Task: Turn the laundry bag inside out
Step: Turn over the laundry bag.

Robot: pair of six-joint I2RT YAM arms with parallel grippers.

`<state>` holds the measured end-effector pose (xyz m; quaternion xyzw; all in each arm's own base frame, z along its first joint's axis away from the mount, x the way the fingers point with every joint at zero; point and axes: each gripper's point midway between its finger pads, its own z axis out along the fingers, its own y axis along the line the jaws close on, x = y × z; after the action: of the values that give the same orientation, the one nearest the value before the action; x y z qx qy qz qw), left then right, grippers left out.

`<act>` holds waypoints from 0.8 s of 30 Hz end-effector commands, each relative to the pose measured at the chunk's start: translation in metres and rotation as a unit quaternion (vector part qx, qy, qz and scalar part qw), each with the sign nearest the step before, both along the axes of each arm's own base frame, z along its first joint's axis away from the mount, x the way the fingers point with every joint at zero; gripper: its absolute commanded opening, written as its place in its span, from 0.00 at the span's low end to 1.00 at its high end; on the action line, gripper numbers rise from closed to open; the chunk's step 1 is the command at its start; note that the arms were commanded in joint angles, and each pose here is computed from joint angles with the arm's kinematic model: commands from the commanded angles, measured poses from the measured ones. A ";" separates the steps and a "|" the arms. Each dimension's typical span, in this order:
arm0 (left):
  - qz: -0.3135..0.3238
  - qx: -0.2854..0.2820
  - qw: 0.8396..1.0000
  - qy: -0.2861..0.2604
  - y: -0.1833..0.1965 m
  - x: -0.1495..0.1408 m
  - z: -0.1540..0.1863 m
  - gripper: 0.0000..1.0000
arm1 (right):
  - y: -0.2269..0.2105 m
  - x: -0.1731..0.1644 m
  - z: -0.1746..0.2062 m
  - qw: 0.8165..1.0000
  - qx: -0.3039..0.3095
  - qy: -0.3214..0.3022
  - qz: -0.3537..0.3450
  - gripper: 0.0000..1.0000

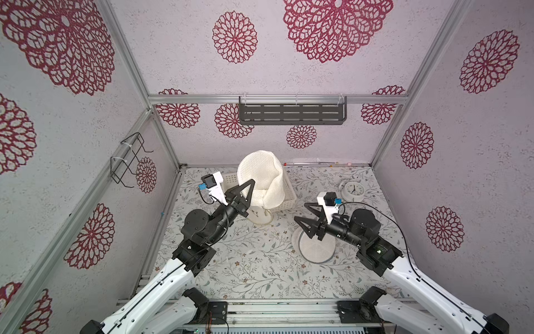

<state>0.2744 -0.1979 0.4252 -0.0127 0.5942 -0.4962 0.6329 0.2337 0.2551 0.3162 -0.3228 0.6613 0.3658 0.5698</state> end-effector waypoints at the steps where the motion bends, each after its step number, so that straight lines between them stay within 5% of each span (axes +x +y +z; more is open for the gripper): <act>1: -0.010 -0.029 0.999 -0.014 0.001 -0.004 0.020 0.00 | 0.013 0.002 0.039 0.996 0.032 -0.088 0.001 0.75; 9: -0.036 -0.051 0.998 0.000 -0.007 -0.010 0.023 0.00 | 0.039 0.022 0.063 0.987 0.066 -0.143 -0.014 0.62; 17: -0.039 -0.058 0.997 0.009 -0.008 -0.009 0.021 0.00 | 0.058 0.015 0.049 0.988 0.092 -0.122 0.020 0.00; 24: -0.072 -0.113 0.990 0.035 -0.012 -0.011 0.040 0.00 | 0.061 0.037 0.005 0.992 0.111 -0.048 -0.032 0.00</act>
<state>0.2732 -0.2094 0.4364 -0.0506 0.5875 -0.5600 0.5820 0.2586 0.3186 0.3220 -0.3048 0.5891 0.3937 0.6365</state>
